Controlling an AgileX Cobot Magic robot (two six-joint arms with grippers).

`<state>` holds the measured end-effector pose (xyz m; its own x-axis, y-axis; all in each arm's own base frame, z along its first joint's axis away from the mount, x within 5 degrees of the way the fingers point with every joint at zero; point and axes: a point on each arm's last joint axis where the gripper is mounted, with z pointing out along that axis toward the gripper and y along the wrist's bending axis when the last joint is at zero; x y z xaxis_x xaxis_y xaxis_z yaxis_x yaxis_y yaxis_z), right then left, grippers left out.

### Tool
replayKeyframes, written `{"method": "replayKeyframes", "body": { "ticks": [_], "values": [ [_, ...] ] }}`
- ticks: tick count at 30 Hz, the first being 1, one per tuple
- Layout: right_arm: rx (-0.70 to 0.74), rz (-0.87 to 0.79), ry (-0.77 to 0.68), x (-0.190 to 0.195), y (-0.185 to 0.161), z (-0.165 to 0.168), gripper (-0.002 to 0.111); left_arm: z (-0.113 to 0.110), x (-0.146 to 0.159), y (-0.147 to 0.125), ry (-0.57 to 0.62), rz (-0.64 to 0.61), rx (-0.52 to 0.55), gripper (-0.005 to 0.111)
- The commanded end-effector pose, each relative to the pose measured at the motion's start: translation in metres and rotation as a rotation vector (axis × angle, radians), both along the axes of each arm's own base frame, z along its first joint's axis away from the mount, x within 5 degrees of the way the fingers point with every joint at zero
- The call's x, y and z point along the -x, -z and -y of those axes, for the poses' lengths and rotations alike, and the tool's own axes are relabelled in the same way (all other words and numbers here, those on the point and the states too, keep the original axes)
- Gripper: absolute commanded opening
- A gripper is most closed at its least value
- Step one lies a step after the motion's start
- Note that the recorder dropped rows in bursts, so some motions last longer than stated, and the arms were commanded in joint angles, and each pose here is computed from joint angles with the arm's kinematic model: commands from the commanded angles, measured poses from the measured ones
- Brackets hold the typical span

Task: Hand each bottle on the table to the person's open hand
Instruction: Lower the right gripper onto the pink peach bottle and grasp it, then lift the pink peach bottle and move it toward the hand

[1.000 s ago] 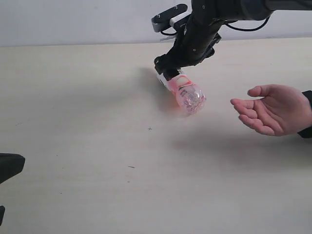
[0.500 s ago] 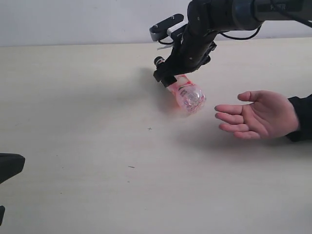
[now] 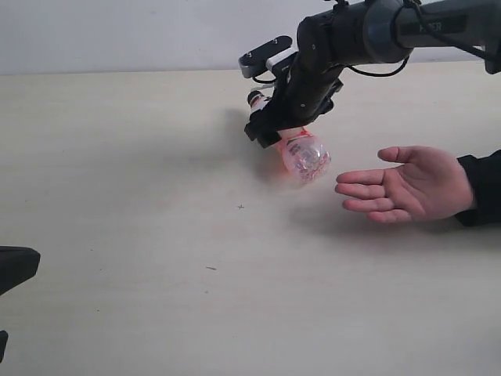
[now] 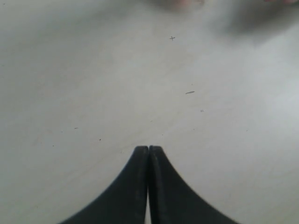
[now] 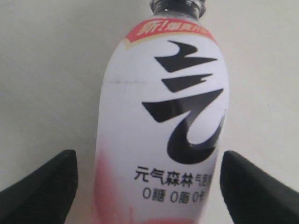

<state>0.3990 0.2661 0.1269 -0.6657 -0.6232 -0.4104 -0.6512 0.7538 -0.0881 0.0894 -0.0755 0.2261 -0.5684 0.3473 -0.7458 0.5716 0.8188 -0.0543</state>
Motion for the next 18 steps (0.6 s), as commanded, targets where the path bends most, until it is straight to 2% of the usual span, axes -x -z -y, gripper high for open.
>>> {"method": "replayKeyframes", "body": {
  "ticks": [1, 10, 14, 18],
  "values": [
    [-0.009, 0.009, 0.003, -0.0033, 0.0031, -0.0005, 0.077, -0.0004, 0.0010, -0.0001, 0.005, 0.009, 0.003, 0.003],
    [-0.008, 0.006, 0.005, -0.0031, 0.0043, -0.0004, 0.064, -0.0004, 0.0010, -0.0001, 0.005, 0.009, 0.003, 0.003],
    [-0.009, 0.007, 0.004, -0.0033, 0.0042, -0.0005, 0.043, -0.0004, 0.0010, -0.0001, 0.005, 0.009, 0.003, 0.003],
    [-0.012, 0.013, 0.003, -0.0036, 0.0031, -0.0007, 0.011, -0.0004, 0.0010, -0.0001, 0.005, 0.009, 0.003, 0.003]
  ]
}}
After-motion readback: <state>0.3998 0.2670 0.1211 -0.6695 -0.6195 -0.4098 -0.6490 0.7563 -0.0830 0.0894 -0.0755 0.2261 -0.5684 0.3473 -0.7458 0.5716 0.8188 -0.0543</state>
